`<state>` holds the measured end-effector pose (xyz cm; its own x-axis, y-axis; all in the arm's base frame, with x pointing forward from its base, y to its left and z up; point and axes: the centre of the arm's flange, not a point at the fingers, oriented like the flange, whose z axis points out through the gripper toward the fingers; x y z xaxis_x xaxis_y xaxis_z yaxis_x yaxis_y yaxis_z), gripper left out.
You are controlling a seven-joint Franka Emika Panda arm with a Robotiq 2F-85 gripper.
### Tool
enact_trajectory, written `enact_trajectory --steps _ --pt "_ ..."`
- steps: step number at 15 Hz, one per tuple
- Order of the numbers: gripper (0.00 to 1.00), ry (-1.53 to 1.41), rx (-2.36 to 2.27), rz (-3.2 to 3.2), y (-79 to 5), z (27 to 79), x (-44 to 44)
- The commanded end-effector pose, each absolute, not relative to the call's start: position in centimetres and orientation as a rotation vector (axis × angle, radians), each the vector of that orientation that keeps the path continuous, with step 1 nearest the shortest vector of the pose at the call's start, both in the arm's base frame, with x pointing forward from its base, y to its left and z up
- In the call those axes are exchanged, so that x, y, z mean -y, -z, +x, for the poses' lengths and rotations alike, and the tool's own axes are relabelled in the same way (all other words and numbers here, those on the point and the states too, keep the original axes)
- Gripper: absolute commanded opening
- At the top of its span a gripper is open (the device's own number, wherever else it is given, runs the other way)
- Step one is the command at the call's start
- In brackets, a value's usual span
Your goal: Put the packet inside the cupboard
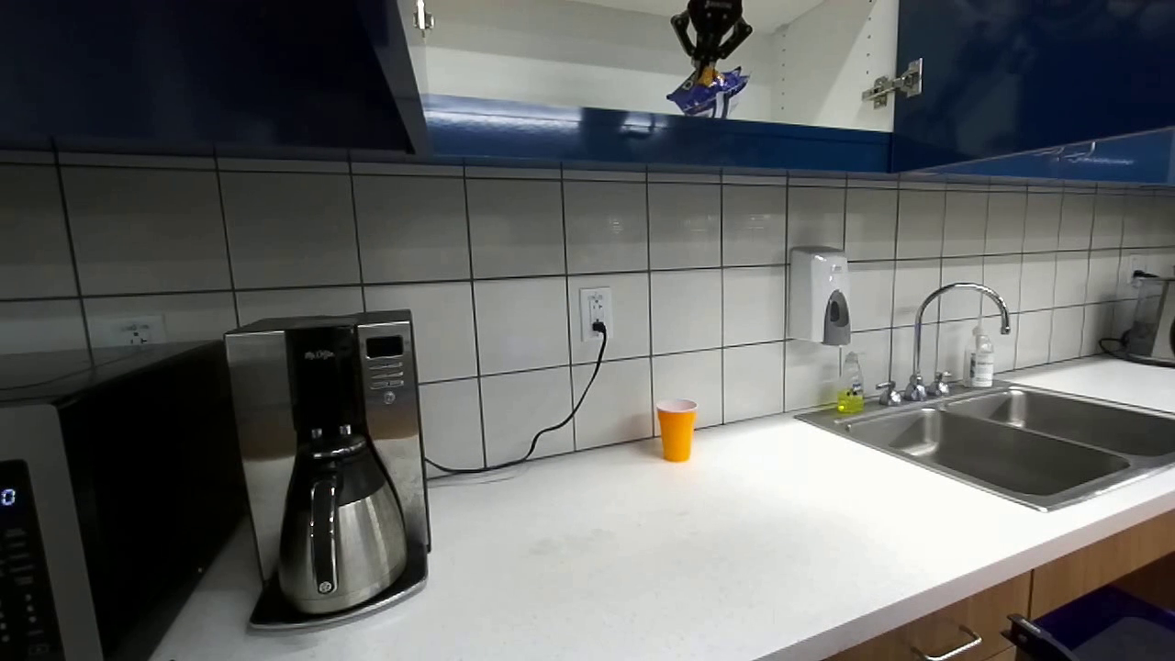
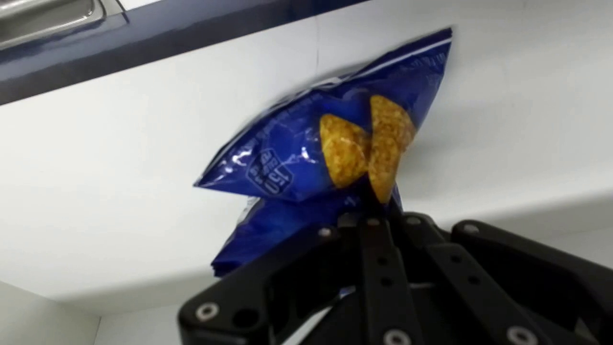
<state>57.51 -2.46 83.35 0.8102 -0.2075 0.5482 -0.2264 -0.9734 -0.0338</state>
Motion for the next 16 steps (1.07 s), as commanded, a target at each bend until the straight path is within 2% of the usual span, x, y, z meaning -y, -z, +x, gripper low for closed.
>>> enact_trajectory --steps 1,3,4,5,7,14,16 --pt "0.0 -0.856 0.411 2.949 -84.9 59.1 2.7" --pt "0.0 -0.84 0.426 2.955 -84.6 59.4 2.8" --pt "0.23 -0.829 0.436 2.957 -84.4 59.5 2.9" --pt "0.27 -0.82 0.447 2.959 -84.3 59.6 2.9" --pt "0.4 -0.808 0.47 2.964 -84.1 59.7 3.1" --pt "0.95 -0.831 0.516 2.967 -84.7 58.1 3.7" --pt "1.0 -0.846 0.533 2.961 -85.0 57.7 4.0"
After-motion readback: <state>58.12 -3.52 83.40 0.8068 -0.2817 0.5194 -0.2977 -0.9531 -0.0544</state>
